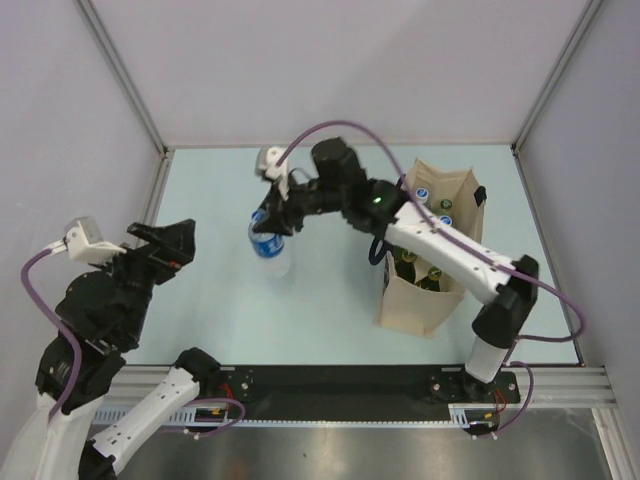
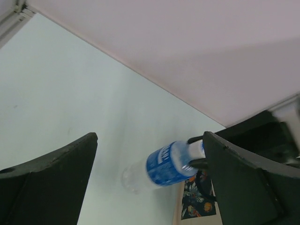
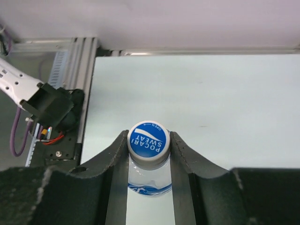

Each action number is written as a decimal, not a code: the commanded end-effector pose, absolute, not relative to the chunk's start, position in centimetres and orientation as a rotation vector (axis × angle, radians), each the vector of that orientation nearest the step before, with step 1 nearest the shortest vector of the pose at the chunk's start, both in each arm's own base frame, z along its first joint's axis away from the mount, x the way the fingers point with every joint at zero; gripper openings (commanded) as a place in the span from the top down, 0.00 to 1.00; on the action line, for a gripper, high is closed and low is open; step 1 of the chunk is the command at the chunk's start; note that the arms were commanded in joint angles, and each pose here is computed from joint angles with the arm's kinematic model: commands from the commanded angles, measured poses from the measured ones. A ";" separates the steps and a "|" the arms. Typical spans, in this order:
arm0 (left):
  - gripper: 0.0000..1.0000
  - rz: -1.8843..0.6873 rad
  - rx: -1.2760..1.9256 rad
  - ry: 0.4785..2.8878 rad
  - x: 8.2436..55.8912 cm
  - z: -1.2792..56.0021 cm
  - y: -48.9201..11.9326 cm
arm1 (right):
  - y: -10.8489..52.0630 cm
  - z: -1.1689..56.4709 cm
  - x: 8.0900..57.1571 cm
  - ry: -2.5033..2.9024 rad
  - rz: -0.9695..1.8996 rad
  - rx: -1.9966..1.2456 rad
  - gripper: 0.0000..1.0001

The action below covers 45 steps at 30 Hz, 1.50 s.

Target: Place the beverage into the canvas bag

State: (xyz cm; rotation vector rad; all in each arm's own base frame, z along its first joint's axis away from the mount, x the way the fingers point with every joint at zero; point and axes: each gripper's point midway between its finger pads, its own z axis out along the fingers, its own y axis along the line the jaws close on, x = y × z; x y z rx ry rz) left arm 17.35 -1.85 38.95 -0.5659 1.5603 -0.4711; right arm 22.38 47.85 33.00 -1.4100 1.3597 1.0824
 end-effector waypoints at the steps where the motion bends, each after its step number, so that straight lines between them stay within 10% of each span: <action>1: 0.00 -0.606 -0.441 1.557 19.7 40.5 -6.1 | 40.6 47.7 21.6 1.110 0.975 -1.280 1.00; 17: 0.03 -1.109 0.071 1.831 25.1 38.6 -23.7 | 19.3 58.4 27.7 1.218 0.552 -0.868 1.00; 45: 0.22 -1.123 0.572 2.337 22.6 28.7 -38.2 | 14.7 42.1 18.1 1.503 0.790 -1.110 1.00</action>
